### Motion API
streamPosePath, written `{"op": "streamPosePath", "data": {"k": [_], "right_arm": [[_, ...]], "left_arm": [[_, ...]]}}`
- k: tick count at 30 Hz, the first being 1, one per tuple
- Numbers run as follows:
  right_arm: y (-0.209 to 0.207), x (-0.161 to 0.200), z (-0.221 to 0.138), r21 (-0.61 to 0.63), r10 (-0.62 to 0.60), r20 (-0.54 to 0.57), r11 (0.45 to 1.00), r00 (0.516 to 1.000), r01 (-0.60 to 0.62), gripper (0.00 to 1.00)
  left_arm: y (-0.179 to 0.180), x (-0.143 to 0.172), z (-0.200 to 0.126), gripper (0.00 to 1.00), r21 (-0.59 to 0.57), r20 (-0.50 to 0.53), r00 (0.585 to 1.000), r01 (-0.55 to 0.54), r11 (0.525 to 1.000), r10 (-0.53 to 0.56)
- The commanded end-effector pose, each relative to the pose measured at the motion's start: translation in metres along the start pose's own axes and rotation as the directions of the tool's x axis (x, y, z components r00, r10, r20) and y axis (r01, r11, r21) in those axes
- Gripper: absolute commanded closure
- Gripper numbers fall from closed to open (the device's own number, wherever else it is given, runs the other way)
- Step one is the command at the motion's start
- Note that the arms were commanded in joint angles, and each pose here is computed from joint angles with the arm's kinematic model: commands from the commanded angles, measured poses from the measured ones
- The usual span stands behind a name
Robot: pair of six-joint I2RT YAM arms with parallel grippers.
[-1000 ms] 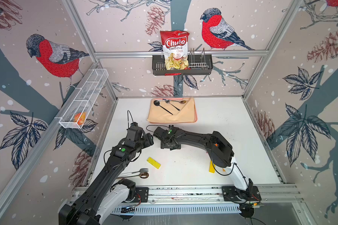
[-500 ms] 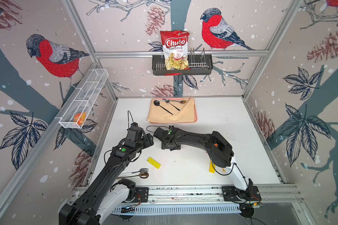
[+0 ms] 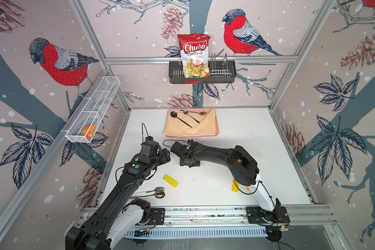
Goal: Assemble the letter h with building blocks
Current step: Assemble the building block at the center of the board, then pick up the building block from the center of the board.
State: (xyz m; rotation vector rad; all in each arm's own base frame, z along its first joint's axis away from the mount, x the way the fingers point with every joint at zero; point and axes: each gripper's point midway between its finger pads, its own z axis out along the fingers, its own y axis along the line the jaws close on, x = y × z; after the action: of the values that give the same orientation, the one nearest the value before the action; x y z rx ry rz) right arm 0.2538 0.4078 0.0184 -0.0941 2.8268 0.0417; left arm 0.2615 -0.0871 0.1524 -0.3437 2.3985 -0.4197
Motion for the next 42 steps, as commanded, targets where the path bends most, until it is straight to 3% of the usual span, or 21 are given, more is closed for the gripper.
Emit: {"op": "streamPosePath", "data": {"k": [1, 8, 12, 17, 22, 26, 30, 36, 42], "right_arm": [[-0.002, 0.003, 0.005, 0.012, -0.008, -0.009, 1.0, 1.0, 0.008, 0.3], [-0.006, 0.004, 0.007, 0.023, -0.001, -0.015, 1.0, 1.0, 0.001, 0.3], [-0.006, 0.003, 0.004, 0.023, 0.001, -0.009, 1.0, 1.0, 0.0, 0.21], [-0.002, 0.0, -0.004, 0.01, -0.003, 0.001, 1.0, 1.0, 0.003, 0.2], [-0.004, -0.014, -0.027, 0.027, -0.019, 0.067, 0.999, 0.998, 0.018, 0.07], [-0.022, -0.037, -0.061, 0.048, -0.003, 0.152, 0.999, 0.988, -0.005, 0.04], [-0.065, -0.052, -0.089, 0.062, 0.053, 0.2, 0.996, 0.978, -0.067, 0.04], [-0.166, -0.032, -0.066, 0.068, 0.187, 0.095, 0.979, 0.978, -0.194, 0.1], [-0.244, -0.005, -0.06, 0.122, 0.295, 0.079, 0.945, 0.952, -0.303, 0.14]], "left_arm": [[-0.001, -0.002, 0.0, 0.24, 0.007, 0.006, 1.0, -0.012, 1.0, 0.012], [-0.002, -0.002, -0.001, 0.24, 0.013, 0.007, 1.0, -0.014, 1.0, 0.014], [-0.003, -0.001, 0.0, 0.24, 0.016, 0.006, 1.0, -0.015, 1.0, 0.015], [-0.004, -0.002, -0.001, 0.24, 0.021, 0.005, 1.0, -0.021, 1.0, 0.021], [-0.007, -0.006, -0.007, 0.23, 0.033, 0.018, 0.999, -0.029, 0.999, 0.028], [-0.012, -0.014, -0.015, 0.2, 0.04, 0.037, 0.999, -0.029, 0.999, 0.027], [-0.016, -0.022, -0.023, 0.19, 0.045, 0.054, 0.998, -0.029, 0.999, 0.027], [-0.021, -0.019, -0.022, 0.21, 0.08, 0.046, 0.999, -0.028, 0.996, 0.025], [-0.02, -0.011, -0.015, 0.22, 0.092, 0.023, 1.0, -0.018, 0.996, 0.016]]}}
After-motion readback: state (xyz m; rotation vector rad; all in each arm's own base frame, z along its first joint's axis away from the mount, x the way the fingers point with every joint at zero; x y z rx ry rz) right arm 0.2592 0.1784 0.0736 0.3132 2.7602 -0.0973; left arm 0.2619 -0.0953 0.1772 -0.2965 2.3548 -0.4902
